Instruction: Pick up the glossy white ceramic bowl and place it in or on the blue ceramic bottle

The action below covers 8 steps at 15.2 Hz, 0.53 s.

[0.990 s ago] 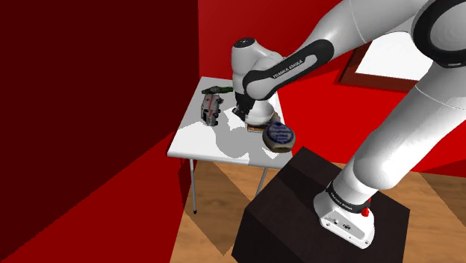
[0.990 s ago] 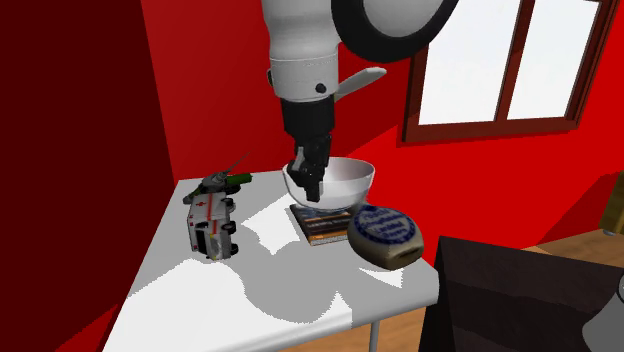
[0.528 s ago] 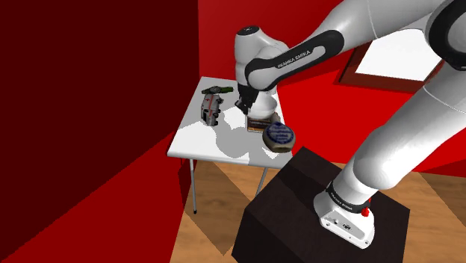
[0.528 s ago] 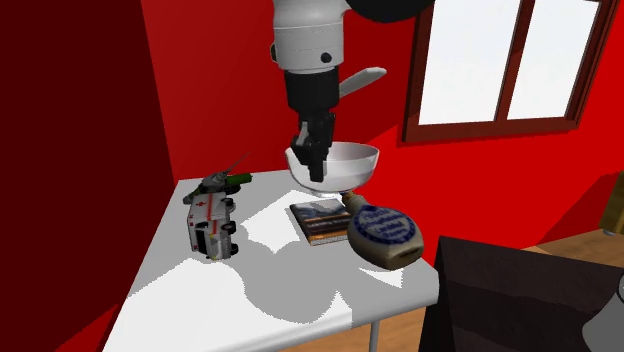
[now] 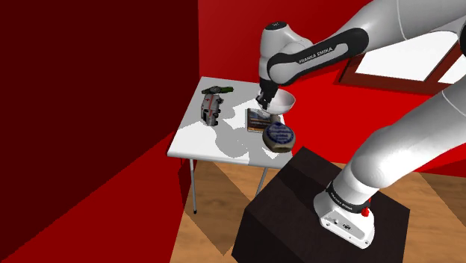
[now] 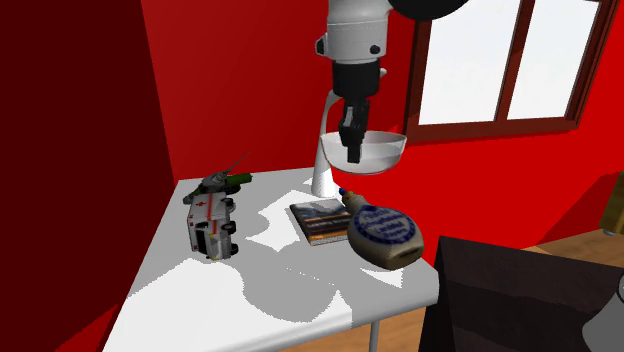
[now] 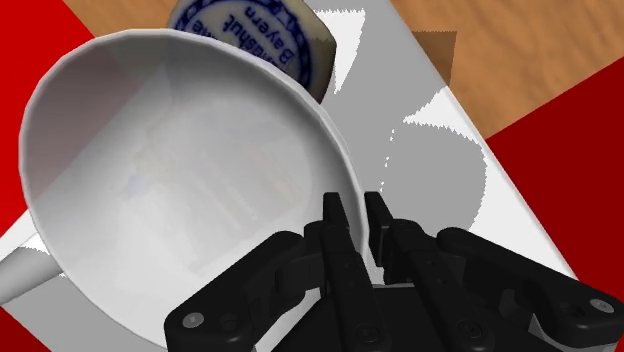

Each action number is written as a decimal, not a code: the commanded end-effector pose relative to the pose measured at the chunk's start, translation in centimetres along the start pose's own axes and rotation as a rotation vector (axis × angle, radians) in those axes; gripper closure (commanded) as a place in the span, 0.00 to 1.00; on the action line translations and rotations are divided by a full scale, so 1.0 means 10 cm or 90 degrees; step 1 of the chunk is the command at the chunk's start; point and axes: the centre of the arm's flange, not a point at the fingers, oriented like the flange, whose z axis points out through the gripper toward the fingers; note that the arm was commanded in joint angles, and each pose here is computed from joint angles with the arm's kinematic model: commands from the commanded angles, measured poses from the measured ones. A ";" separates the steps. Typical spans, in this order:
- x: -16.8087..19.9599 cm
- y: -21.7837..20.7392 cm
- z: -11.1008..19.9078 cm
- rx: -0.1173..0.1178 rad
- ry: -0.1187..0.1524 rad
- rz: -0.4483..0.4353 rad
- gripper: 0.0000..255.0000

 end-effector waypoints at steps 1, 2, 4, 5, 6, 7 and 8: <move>-0.16 0.28 0.04 0.000 0.001 -0.001 1.00; -0.23 0.40 0.05 0.000 0.001 -0.001 1.00; -0.35 0.63 0.07 0.000 0.001 -0.001 1.00; -0.42 0.74 0.08 0.000 0.001 -0.001 1.00; -0.48 0.86 0.09 0.000 0.001 -0.001 1.00; -0.49 0.88 0.09 0.000 0.001 -0.001 1.00; -0.50 0.87 0.14 0.000 0.001 -0.001 1.00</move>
